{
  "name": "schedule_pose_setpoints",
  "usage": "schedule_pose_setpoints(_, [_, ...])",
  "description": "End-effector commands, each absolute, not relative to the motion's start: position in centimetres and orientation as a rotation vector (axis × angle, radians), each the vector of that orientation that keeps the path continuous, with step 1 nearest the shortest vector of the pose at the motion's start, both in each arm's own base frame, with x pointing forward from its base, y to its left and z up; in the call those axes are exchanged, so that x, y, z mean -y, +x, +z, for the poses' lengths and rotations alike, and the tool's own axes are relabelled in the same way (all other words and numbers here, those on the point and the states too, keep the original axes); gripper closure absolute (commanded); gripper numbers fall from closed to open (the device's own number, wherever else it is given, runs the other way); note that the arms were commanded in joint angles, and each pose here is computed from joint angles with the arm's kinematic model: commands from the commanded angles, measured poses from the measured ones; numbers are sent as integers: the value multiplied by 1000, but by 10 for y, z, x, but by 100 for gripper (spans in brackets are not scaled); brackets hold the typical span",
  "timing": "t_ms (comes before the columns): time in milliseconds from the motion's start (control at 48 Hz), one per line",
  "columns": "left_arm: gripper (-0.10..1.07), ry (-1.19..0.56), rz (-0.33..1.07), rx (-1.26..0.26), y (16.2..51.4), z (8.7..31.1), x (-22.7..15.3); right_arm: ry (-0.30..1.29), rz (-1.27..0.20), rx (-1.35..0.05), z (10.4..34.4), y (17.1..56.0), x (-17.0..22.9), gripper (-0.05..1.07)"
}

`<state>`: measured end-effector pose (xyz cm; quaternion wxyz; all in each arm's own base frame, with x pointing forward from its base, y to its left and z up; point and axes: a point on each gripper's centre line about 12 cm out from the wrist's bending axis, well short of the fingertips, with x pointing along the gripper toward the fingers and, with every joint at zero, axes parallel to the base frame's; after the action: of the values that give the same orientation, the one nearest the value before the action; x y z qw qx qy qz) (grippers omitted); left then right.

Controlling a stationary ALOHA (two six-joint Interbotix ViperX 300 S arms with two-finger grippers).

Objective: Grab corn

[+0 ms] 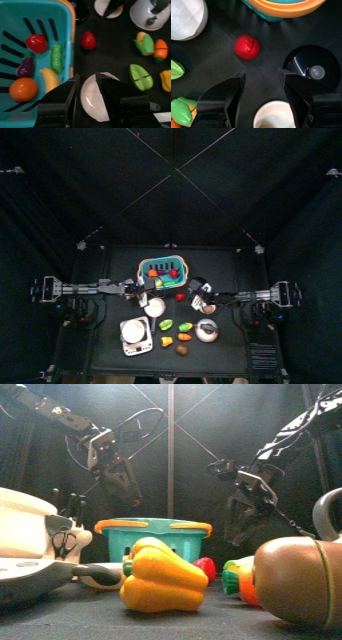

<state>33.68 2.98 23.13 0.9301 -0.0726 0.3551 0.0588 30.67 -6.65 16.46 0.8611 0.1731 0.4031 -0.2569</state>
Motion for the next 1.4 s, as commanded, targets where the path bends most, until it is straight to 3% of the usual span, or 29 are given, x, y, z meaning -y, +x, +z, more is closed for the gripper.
schedule_pose_setpoints(0, [23,-216,87,-705,343,245,-15,370,-543,-814,176,308,68,15])
schedule_pose_setpoints(375, [23,-241,-35,-768,354,233,34,353,-550,-836,175,304,65,15])
schedule_pose_setpoints(688, [23,-243,-48,-799,360,218,43,232,-349,-805,186,311,13,15])
schedule_pose_setpoints(958, [23,-215,-43,-716,365,223,39,166,-138,-755,202,311,-49,15])
schedule_pose_setpoints(1375, [23,-232,4,-665,364,221,22,156,-70,-828,171,336,-76,15])
